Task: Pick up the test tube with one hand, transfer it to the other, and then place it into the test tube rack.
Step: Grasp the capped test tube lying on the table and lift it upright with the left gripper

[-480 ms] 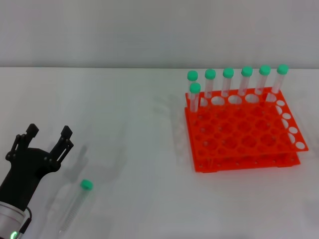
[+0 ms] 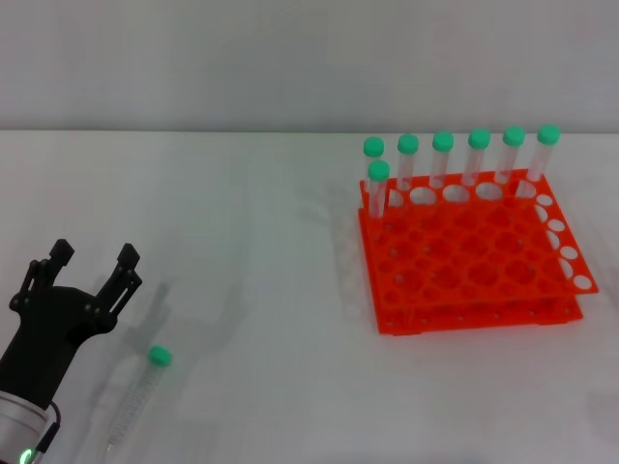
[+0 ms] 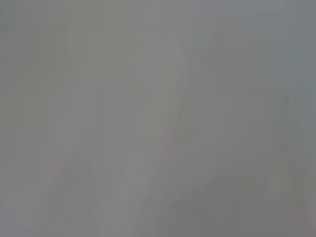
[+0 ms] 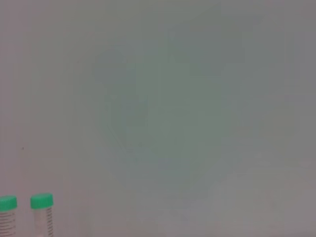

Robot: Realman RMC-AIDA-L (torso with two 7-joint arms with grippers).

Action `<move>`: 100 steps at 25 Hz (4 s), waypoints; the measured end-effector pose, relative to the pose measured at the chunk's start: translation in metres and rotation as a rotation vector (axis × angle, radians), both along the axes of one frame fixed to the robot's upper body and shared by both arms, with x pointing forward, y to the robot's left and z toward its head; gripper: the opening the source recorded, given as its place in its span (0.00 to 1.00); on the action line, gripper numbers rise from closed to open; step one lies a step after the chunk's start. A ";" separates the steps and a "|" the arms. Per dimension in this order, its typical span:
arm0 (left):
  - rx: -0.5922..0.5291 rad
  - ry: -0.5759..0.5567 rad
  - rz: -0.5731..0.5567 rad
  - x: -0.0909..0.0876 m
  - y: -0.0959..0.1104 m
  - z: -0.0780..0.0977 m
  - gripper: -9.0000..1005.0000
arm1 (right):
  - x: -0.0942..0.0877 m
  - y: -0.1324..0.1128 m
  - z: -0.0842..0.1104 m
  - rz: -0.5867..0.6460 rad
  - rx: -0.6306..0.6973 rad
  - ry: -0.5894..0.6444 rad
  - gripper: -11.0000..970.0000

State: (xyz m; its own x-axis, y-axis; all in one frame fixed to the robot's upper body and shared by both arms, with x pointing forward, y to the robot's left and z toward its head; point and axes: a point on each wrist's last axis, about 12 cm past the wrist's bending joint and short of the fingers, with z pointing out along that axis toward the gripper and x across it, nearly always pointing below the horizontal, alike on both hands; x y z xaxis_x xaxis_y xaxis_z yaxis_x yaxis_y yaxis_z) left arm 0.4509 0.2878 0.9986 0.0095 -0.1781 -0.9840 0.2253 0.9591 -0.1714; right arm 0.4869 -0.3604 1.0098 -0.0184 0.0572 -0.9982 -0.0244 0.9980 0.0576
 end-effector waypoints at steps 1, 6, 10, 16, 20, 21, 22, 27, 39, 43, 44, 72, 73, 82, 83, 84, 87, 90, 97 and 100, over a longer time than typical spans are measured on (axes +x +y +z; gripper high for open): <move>0.000 -0.001 0.000 0.000 0.000 0.000 0.88 | 0.000 0.000 0.000 0.000 0.001 0.000 0.90; -0.010 -0.006 -0.001 0.003 0.000 0.002 0.88 | -0.002 -0.001 -0.001 -0.003 0.004 0.005 0.90; -0.122 -0.033 -0.004 0.009 -0.001 0.010 0.88 | -0.002 -0.001 -0.001 -0.006 0.004 0.007 0.90; -0.347 -0.016 -0.122 0.038 0.020 0.031 0.88 | -0.003 -0.002 -0.002 -0.010 -0.001 0.008 0.90; -0.463 0.095 -0.284 0.062 0.050 0.052 0.88 | -0.001 -0.001 -0.001 -0.003 -0.003 0.003 0.90; -0.478 0.131 -0.327 0.069 0.058 0.060 0.88 | -0.001 -0.001 0.000 0.000 -0.003 0.002 0.90; -0.482 0.165 -0.352 0.071 0.064 0.064 0.88 | 0.000 -0.001 0.000 0.002 -0.004 0.000 0.90; -0.409 0.420 -0.491 0.087 0.093 0.101 0.88 | 0.005 0.001 0.003 0.012 -0.007 -0.008 0.90; -0.095 1.194 -0.514 0.123 0.090 0.167 0.88 | 0.011 0.002 0.006 0.019 -0.027 -0.016 0.90; -0.027 1.408 -0.437 0.126 0.082 0.176 0.88 | 0.016 0.005 0.006 0.026 -0.045 -0.014 0.90; -0.015 1.449 -0.424 0.127 0.079 0.178 0.88 | 0.017 0.006 0.006 0.027 -0.048 -0.009 0.90; 0.351 1.820 -0.297 0.152 -0.015 0.146 0.87 | 0.033 0.016 0.009 0.041 -0.076 0.004 0.90; 0.361 1.820 -0.295 0.152 -0.017 0.145 0.86 | 0.034 0.016 0.009 0.042 -0.075 0.003 0.90; 0.434 1.793 -0.343 0.157 -0.040 0.140 0.76 | 0.035 0.016 0.009 0.043 -0.070 0.004 0.90; 0.439 1.792 -0.348 0.157 -0.042 0.140 0.73 | 0.035 0.016 0.009 0.043 -0.070 0.004 0.90; 0.440 1.793 -0.352 0.157 -0.043 0.139 0.71 | 0.035 0.016 0.009 0.042 -0.070 0.004 0.90; 0.444 1.800 -0.361 0.156 -0.048 0.137 0.64 | 0.035 0.016 0.010 0.040 -0.069 0.004 0.90; 0.456 1.811 -0.357 0.154 -0.050 0.134 0.61 | 0.035 0.016 0.010 0.039 -0.068 0.003 0.90; 0.473 1.820 -0.355 0.151 -0.056 0.130 0.60 | 0.034 0.015 0.009 0.037 -0.069 0.005 0.90; 0.486 1.821 -0.360 0.150 -0.060 0.127 0.59 | 0.033 0.015 0.008 0.036 -0.071 0.007 0.90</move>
